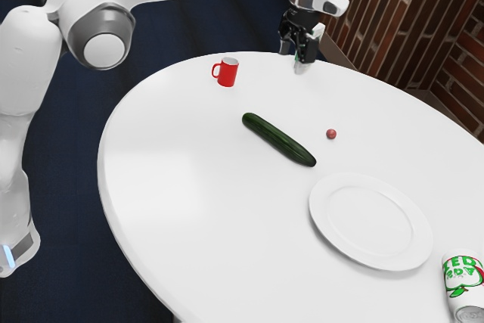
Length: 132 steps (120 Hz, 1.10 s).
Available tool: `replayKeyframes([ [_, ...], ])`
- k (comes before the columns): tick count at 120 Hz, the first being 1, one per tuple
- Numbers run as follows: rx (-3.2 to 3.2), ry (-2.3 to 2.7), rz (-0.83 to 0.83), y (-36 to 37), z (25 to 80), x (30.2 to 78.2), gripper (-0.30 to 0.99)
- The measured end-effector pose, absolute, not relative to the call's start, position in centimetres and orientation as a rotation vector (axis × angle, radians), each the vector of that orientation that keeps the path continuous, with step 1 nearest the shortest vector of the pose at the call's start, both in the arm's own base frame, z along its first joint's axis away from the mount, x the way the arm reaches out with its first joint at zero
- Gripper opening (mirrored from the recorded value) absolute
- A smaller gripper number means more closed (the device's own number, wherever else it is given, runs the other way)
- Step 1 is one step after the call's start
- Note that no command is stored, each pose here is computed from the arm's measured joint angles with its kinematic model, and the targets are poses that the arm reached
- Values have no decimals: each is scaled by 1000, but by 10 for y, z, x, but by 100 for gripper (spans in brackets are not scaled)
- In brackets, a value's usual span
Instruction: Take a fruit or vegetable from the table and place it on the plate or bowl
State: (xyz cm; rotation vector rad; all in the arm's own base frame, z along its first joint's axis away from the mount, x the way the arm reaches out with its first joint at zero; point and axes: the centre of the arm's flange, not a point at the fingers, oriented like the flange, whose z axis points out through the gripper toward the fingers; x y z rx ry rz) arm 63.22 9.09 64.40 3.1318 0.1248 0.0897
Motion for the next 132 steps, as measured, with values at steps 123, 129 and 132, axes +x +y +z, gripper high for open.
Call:
replayKeyframes([
  [123,3119,-320,-246,99,563,569,69],
  [129,3122,-307,-255,116,551,574,69],
  [132,3122,-310,-258,121,545,577,69],
])
